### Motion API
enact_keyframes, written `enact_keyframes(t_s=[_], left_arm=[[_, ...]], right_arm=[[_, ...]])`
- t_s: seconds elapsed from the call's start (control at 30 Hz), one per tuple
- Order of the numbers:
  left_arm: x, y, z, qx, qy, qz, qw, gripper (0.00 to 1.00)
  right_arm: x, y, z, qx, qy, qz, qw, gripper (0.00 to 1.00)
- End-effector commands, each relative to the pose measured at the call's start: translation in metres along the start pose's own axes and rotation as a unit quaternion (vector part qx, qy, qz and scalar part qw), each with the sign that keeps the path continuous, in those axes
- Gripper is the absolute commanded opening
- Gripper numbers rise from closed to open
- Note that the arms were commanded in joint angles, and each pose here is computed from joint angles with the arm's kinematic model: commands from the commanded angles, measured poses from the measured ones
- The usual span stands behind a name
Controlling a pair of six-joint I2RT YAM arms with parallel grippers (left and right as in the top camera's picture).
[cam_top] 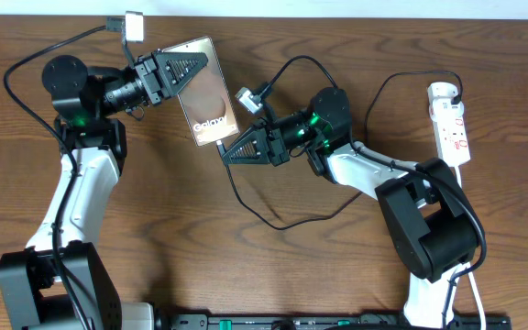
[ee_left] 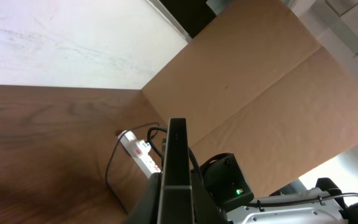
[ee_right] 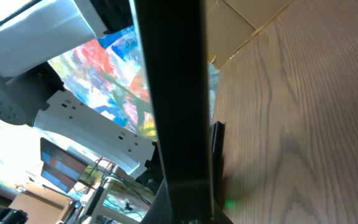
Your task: Plug charger to phone and switch on socket
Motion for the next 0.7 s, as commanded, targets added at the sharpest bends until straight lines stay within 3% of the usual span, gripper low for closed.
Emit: enact_keyframes(t_s=[0.0,0.67], left_arm=[[0.0021,-0.0076,-0.0024,0.019,0.017,-0.019,0.999,0.07],[0.0082,-0.0074,-0.0013,0.008,0.007,-0.013,1.0,0.07]], right_arm=[[0.0048,0.0038,0.0065,-0.009,-0.018,-0.002,1.0,0.01],[0.0022,0.0033,0.0073,-0.009,-0.02,-0.004,1.0,0.01]])
Point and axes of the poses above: each gripper's point midway between its finger pads, its own x axis out along the fingers, its own y axis along the line the jaws close on, z = x × y, the point moved 5 cm from there along -x, back along the fingers, and after that the axes turned 9 degrees about x, right-handed, at the moved point
